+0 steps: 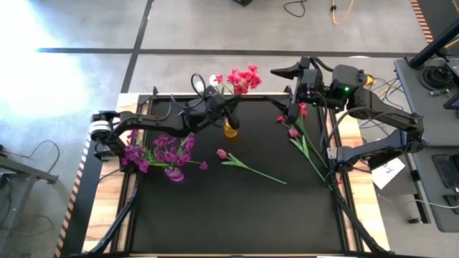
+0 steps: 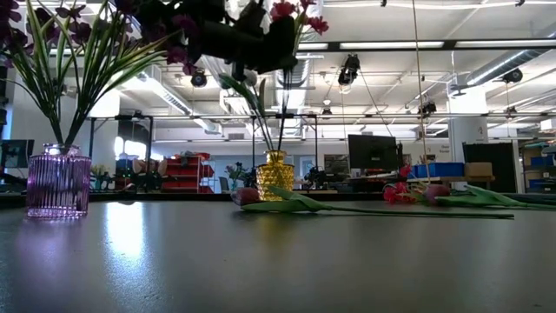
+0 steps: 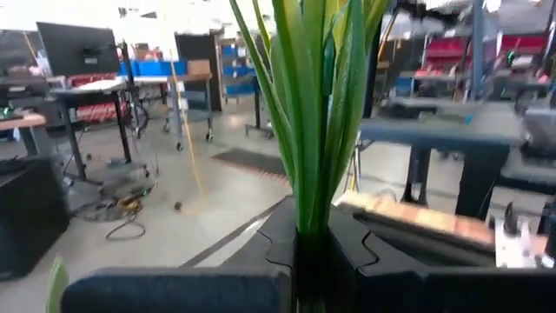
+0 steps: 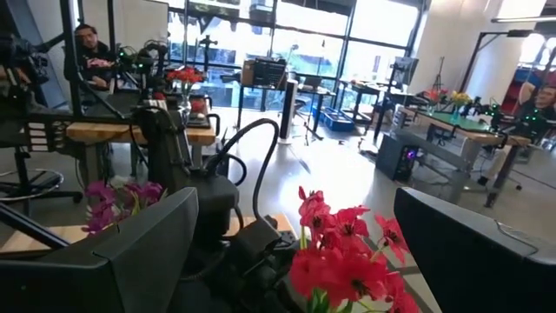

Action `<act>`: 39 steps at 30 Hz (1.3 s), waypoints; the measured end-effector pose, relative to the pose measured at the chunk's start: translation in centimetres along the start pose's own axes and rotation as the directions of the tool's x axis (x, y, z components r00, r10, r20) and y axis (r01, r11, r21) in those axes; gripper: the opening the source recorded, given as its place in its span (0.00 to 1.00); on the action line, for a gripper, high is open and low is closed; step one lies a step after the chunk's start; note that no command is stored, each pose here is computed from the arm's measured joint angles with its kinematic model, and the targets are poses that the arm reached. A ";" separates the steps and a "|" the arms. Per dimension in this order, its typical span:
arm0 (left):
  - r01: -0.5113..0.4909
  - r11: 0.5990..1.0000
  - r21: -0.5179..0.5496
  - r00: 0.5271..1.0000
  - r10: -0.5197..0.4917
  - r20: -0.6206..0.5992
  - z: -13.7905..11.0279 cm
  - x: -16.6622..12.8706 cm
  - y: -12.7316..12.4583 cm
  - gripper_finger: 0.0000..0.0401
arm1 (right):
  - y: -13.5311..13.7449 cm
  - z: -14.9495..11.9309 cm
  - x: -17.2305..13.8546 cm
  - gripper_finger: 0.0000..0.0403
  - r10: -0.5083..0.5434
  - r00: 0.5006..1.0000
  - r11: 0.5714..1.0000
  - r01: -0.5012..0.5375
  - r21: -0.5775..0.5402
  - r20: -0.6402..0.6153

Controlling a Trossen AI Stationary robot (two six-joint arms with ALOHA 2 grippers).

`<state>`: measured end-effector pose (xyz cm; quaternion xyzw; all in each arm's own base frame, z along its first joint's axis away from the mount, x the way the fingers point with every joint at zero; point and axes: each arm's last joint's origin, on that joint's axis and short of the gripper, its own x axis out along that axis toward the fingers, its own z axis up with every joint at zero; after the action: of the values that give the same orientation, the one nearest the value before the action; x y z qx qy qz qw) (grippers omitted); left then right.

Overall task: Sort flowers into vase by color
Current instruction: Put the left pink flowers into the yellow vase, then put the pink flowers into the yellow vase

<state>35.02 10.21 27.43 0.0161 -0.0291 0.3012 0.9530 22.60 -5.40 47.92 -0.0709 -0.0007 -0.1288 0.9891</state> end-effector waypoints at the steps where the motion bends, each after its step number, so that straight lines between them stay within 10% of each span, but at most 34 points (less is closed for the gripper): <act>1: -0.007 1.000 0.006 1.000 0.007 -0.018 -0.2 0.0 0.0 0.02 | 0.0 0.0 0.0 0.95 0.000 1.000 1.000 0.000 0.003 -0.001; 20: 0.016 1.000 -0.012 0.877 -0.020 -0.480 0.8 -0.5 0.2 0.27 | 0.2 -3.0 -0.5 0.95 -0.025 0.948 0.978 0.089 0.189 -0.319; 27: 0.114 0.993 -0.028 0.771 -0.107 -0.628 3.7 -0.8 -0.1 0.49 | -0.9 -6.8 -2.5 0.95 -0.208 0.702 0.827 0.498 0.261 -0.681; 39: 0.165 0.986 -0.016 0.623 -0.117 -0.773 9.2 -2.8 0.3 0.68 | -4.0 -14.1 -2.7 0.92 -0.071 0.304 0.571 0.793 0.211 -0.950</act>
<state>32.16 8.42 36.42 -0.0850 0.3905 0.2044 0.8936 18.71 -10.50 34.47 0.3652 0.4361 -0.4240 0.7047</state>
